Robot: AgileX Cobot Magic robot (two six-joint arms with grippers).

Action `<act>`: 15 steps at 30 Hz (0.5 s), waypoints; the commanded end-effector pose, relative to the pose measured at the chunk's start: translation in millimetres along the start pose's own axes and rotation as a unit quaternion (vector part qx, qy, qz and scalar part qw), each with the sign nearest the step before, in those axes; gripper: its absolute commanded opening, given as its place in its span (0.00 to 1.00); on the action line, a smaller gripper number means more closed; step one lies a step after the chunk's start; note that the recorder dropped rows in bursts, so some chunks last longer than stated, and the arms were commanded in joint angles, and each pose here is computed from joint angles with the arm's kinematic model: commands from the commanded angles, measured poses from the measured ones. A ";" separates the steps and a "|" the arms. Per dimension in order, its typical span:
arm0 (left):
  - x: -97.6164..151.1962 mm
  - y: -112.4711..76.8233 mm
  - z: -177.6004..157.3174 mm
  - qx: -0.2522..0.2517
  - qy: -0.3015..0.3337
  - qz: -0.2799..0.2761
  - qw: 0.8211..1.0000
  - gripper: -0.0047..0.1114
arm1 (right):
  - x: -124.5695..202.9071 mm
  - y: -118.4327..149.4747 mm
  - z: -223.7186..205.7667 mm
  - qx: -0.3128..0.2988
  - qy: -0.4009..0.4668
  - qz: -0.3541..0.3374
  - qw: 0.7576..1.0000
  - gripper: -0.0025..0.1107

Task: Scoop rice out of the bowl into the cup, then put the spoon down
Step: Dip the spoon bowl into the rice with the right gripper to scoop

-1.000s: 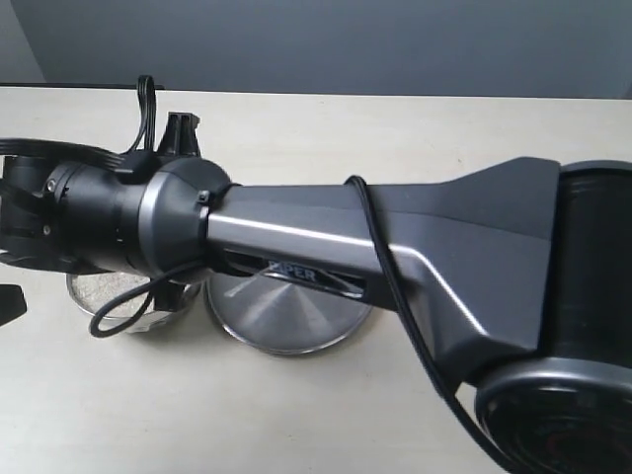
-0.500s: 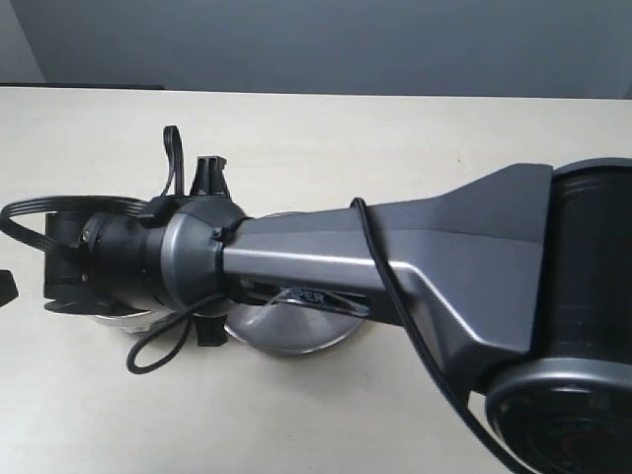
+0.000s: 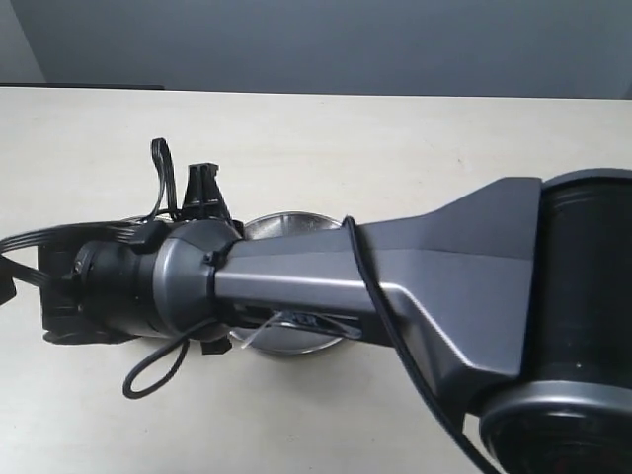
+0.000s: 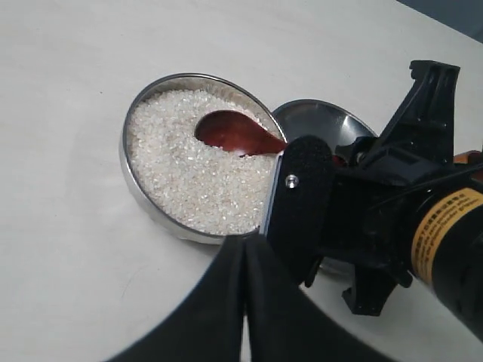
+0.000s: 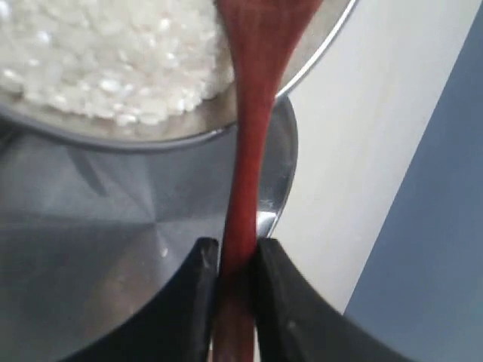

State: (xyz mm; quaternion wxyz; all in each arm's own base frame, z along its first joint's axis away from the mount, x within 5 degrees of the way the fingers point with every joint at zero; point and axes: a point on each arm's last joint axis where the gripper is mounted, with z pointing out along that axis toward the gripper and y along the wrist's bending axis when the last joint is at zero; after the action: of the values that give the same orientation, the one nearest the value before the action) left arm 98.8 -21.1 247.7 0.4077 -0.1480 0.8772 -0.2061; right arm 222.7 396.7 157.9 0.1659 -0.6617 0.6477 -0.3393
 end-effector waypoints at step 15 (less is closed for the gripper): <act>-1.7 -1.2 -0.3 0.003 -0.005 0.000 1.000 0.04 | 15.3 -8.8 -2.3 -0.101 -0.003 0.095 0.990 0.02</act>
State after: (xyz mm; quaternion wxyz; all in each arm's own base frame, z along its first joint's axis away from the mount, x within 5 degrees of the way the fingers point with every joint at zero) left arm 98.8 -21.1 247.7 0.4077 -0.1480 0.8772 -0.2061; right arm 223.8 387.8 164.0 0.1390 -0.6220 0.7225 -0.2680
